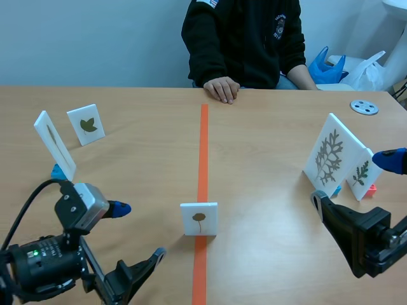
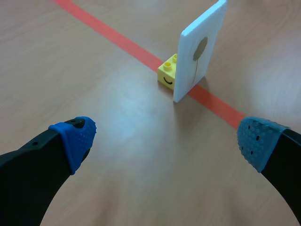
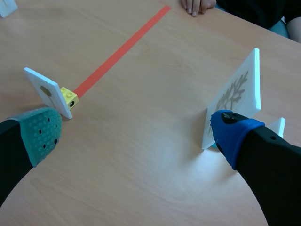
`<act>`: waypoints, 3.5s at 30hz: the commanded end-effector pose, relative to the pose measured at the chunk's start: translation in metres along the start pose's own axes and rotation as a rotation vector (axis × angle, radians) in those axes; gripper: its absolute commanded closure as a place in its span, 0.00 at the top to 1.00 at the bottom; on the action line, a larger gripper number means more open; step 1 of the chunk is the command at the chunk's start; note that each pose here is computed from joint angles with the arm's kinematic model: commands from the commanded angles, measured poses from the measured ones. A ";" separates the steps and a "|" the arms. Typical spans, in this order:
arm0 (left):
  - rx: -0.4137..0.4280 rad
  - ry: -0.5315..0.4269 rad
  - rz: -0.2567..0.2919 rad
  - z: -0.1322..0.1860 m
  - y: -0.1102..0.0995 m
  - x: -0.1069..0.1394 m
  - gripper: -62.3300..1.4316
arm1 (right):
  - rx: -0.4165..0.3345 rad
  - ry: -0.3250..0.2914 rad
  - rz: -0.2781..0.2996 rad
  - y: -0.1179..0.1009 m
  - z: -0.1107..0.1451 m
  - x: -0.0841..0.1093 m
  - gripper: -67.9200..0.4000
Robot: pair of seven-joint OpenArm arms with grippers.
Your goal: Sort the leaf by its shape. The table is split by an orange tape line. A compound leaf with several leaflets goes to the left side, a simple leaf with one blade goes to the right side. Return to the home posture when a red brick is placed on the table.
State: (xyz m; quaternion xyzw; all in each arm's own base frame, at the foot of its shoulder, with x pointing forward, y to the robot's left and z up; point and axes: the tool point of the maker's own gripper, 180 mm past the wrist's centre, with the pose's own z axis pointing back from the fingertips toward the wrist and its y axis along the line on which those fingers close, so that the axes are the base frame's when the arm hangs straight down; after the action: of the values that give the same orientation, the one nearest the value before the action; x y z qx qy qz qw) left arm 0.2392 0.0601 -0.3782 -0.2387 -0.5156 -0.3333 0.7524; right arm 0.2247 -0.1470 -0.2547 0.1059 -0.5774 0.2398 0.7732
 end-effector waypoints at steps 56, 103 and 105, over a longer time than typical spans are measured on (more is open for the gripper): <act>-0.025 -0.111 0.002 -0.078 -0.022 0.030 0.32 | -0.007 -0.042 0.007 -0.002 -0.002 0.012 1.00; 0.597 -0.136 0.157 0.077 0.115 0.079 0.08 | -0.007 -0.043 0.007 -0.002 -0.002 0.013 1.00; 0.647 -0.133 0.185 0.084 0.125 0.071 0.08 | -0.007 -0.043 0.007 -0.002 -0.002 0.013 1.00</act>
State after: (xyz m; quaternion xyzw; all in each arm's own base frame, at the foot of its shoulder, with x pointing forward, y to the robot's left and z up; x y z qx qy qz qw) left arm 0.2933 0.1834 -0.2891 -0.0544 -0.6085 -0.0656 0.7890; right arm 0.2246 -0.1468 -0.2548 0.1063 -0.5781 0.2371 0.7735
